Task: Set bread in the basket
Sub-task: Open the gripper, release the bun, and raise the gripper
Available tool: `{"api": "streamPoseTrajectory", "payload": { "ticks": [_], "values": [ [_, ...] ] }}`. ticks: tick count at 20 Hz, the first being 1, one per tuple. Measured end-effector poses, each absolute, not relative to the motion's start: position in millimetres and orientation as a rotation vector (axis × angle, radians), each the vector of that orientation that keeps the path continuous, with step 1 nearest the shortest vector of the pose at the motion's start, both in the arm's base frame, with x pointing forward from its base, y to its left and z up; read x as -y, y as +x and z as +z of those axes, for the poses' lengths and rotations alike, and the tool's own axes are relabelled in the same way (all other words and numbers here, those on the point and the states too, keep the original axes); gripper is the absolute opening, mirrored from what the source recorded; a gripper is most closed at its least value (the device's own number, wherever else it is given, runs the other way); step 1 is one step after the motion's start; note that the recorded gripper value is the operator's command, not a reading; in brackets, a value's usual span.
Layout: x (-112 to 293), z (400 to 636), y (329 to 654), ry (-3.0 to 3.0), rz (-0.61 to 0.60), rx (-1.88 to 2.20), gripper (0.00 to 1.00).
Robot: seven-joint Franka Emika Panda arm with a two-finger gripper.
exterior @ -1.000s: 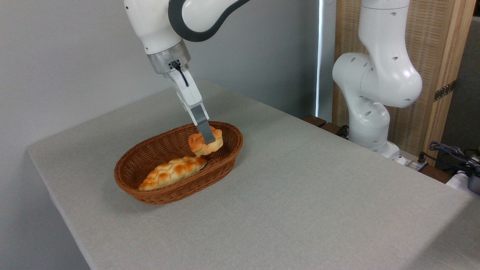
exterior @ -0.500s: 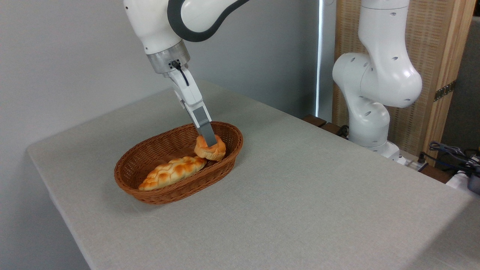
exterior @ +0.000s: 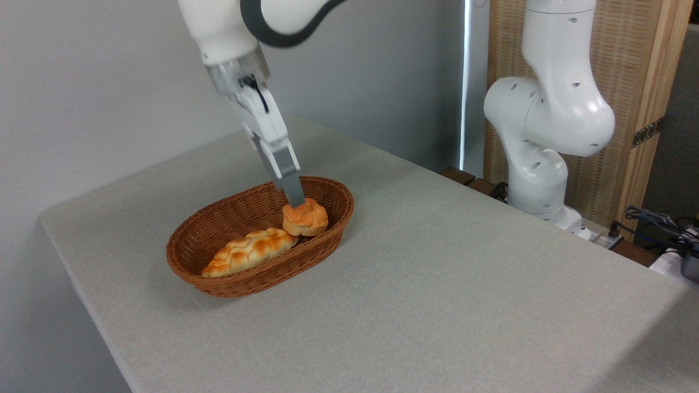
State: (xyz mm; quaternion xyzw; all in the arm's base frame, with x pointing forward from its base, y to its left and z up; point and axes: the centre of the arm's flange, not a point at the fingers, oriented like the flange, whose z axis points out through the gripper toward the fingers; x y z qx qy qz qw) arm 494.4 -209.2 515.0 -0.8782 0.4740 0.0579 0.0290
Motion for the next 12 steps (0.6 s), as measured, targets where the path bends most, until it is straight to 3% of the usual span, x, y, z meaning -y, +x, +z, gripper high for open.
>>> {"api": "streamPoseTrajectory", "payload": {
  "ticks": [5, 9, 12],
  "values": [
    [116, 596, 539, -2.856, -0.060, -1.187, 1.00],
    [68, 624, 555, -2.926, -0.133, -1.082, 1.00],
    [58, 626, 558, -2.928, -0.122, -1.094, 1.00]
  ]
}}
